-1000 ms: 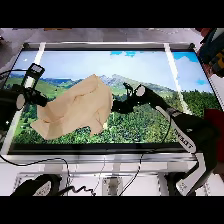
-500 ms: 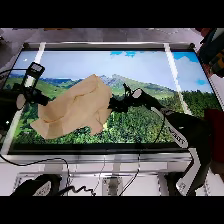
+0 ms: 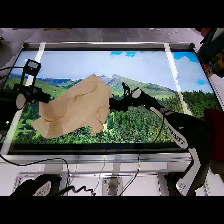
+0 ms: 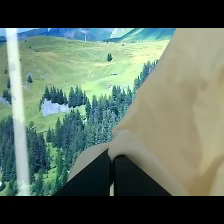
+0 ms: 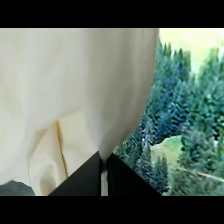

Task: Fold the clothes and pants, and hang the long-sleeved shirts on hangers.

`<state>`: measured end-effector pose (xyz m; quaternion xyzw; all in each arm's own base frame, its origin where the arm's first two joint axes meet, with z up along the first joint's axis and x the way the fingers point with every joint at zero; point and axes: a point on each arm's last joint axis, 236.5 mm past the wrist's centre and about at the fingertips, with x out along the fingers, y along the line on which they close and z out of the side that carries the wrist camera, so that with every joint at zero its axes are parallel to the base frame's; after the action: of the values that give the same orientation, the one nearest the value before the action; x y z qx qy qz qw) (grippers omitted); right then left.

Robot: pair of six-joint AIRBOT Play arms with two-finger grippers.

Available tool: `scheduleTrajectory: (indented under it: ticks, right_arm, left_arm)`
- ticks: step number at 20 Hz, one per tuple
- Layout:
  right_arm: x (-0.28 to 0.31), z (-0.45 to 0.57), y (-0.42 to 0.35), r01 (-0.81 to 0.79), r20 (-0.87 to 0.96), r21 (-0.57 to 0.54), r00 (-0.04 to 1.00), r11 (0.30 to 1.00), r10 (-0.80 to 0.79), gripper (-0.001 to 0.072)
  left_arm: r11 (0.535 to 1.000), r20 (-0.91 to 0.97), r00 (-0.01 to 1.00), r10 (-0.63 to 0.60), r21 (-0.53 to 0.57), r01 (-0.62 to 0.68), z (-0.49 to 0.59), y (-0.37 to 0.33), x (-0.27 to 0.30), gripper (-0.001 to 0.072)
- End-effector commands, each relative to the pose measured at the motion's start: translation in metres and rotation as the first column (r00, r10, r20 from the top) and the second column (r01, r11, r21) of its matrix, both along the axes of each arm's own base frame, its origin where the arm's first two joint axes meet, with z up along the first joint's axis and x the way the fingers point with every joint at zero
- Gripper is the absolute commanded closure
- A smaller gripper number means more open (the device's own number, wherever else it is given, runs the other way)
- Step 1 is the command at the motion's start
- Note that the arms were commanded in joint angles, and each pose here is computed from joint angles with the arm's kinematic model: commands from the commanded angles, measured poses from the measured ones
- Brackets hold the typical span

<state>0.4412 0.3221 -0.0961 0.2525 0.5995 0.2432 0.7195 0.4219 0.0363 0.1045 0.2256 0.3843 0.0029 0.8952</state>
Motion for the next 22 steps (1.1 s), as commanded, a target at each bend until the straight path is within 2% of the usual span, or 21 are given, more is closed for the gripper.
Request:
scheduleTrajectory:
  ticks: [1,4,6,9,11,12,13,14,18,22]
  right_arm:
    - [0.006,0.010,-0.041,-0.091,0.106,-0.168,0.988,0.982,0.109,0.0699]
    - [0.021,0.055,-0.108,-0.029,0.175,-0.308,0.981,0.951,0.086,0.0699]
    - [0.016,0.085,-0.150,0.016,0.192,-0.362,0.980,0.932,0.058,0.0699]
    - [-0.012,0.108,-0.193,0.070,0.202,-0.407,0.979,0.911,0.015,0.0699]
    - [-0.047,0.100,-0.212,0.099,0.175,-0.430,0.984,0.897,-0.024,0.0699]
    - [-0.067,0.092,-0.219,0.101,0.165,-0.444,0.986,0.890,-0.030,0.0699]
    - [-0.084,0.087,-0.222,0.103,0.164,-0.446,0.986,0.889,-0.032,0.0699]
    - [-0.099,0.084,-0.225,0.108,0.168,-0.446,0.985,0.889,-0.036,0.0698]
    - [-0.125,0.093,-0.228,0.121,0.199,-0.434,0.979,0.893,-0.036,0.0698]
    - [-0.121,0.103,-0.224,0.143,0.234,-0.408,0.971,0.902,-0.048,0.0699]
  left_arm:
    - [0.998,0.019,0.999,0.037,-0.043,-0.036,0.002,-0.001,0.002,0.0692]
    - [0.997,0.041,0.999,0.035,-0.077,-0.032,0.004,-0.007,0.006,0.0692]
    - [0.981,0.069,0.997,0.034,-0.193,-0.021,0.006,-0.026,0.012,0.0692]
    - [0.905,0.089,0.995,0.053,-0.425,-0.010,0.001,-0.066,0.028,0.0692]
    - [0.862,0.085,0.995,0.060,-0.506,-0.009,-0.011,-0.085,0.041,0.0690]
    - [0.855,0.079,0.995,0.057,-0.519,-0.008,-0.019,-0.091,0.046,0.0558]
    - [0.856,0.062,0.997,0.048,-0.518,-0.009,-0.027,-0.095,0.047,0.0206]
    - [0.857,0.051,0.997,0.049,-0.515,-0.016,-0.032,-0.095,0.047,0.0024]
    - [0.883,-0.056,0.995,0.086,-0.457,-0.102,-0.047,-0.059,0.027,0.0016]
    - [0.855,-0.337,0.927,0.167,-0.419,-0.306,-0.091,-0.012,-0.025,0.0019]
